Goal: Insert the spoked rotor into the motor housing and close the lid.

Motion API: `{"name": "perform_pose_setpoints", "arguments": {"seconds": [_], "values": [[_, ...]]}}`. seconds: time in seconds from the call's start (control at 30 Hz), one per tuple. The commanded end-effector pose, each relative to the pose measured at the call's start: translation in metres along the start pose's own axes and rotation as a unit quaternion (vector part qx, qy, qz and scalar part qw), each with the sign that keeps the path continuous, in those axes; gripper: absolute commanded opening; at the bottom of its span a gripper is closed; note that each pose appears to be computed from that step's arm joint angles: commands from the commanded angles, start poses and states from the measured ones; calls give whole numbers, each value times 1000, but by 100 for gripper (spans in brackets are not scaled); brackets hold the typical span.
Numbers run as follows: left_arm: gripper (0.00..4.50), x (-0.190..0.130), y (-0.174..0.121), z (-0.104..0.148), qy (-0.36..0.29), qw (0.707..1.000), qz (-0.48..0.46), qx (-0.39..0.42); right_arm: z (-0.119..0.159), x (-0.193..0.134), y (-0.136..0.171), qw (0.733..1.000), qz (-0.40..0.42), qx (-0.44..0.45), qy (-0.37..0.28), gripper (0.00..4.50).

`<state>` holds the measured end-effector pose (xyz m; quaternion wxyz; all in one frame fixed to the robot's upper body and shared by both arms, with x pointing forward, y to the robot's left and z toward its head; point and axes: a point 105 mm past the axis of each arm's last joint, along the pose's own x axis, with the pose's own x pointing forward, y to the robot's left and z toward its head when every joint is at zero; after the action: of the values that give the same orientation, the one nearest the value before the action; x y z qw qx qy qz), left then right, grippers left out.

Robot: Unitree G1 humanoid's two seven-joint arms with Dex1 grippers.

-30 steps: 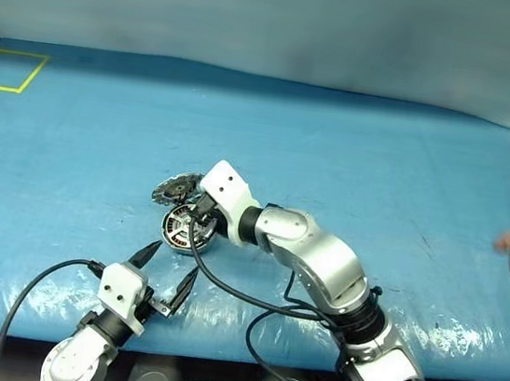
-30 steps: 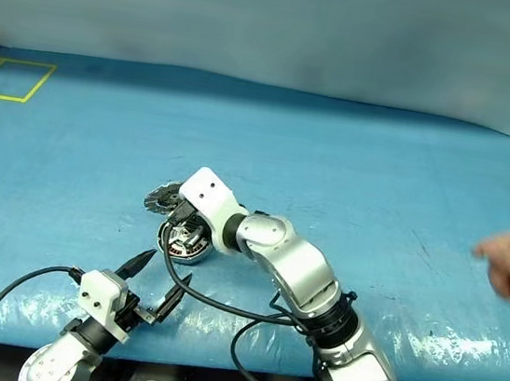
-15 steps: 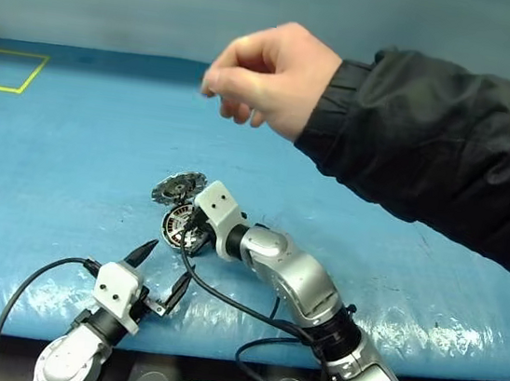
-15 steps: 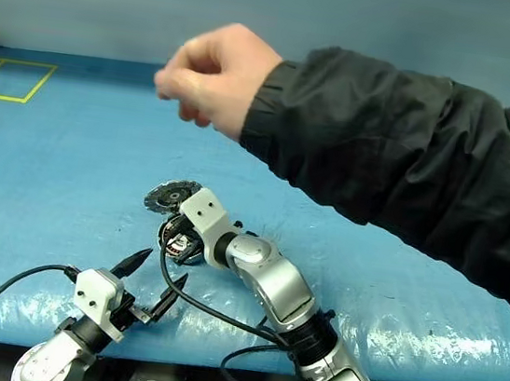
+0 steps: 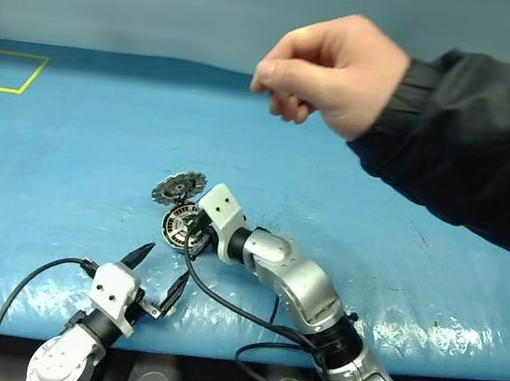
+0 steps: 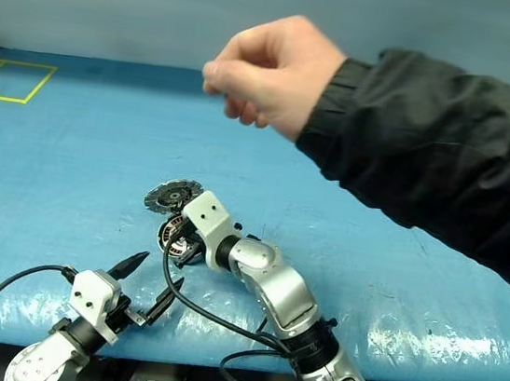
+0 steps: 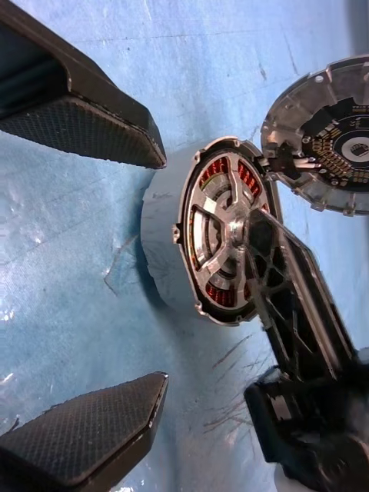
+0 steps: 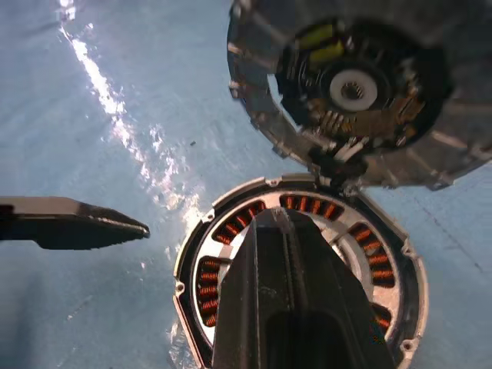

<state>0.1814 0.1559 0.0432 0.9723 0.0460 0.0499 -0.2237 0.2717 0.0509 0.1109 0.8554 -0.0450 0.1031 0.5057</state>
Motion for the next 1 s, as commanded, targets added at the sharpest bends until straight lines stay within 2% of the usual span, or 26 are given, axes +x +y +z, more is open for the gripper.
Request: {"name": "perform_pose_setpoints", "arguments": {"seconds": [0.03, 0.17, 0.3, 0.43, 0.57, 0.67, 0.87, 1.0], "values": [[450, 0, 4, 12, -21, 1000, 8, 5, 33, -26, -4, 997, 1, -22, -70, 3], [450, -1, 15, 17, -21, 999, 31, -2, 30, -52, -16, 996, -19, -21, -89, 3], [450, -8, 39, 25, -24, 998, 61, 1, 9, -72, -25, 994, -58, -42, -80, 3], [450, -13, 85, 30, -5, 994, 113, 2, -20, -85, -23, 993, -81, -65, -64, 3], [450, -7, 112, 46, -24, 994, 98, -41, -38, -88, -20, 993, -89, -57, -57, 3], [390, 5, 130, 60, -36, 995, 63, -70, -47, -89, -20, 991, -110, -55, -53, 0], [191, 40, 150, 81, -36, 996, -9, -76, -58, -92, -16, 989, -133, -37, -55, 0], [48, 69, 148, 95, -42, 989, -80, -115, -59, -95, -14, 987, -147, -30, -58, 0]]}}
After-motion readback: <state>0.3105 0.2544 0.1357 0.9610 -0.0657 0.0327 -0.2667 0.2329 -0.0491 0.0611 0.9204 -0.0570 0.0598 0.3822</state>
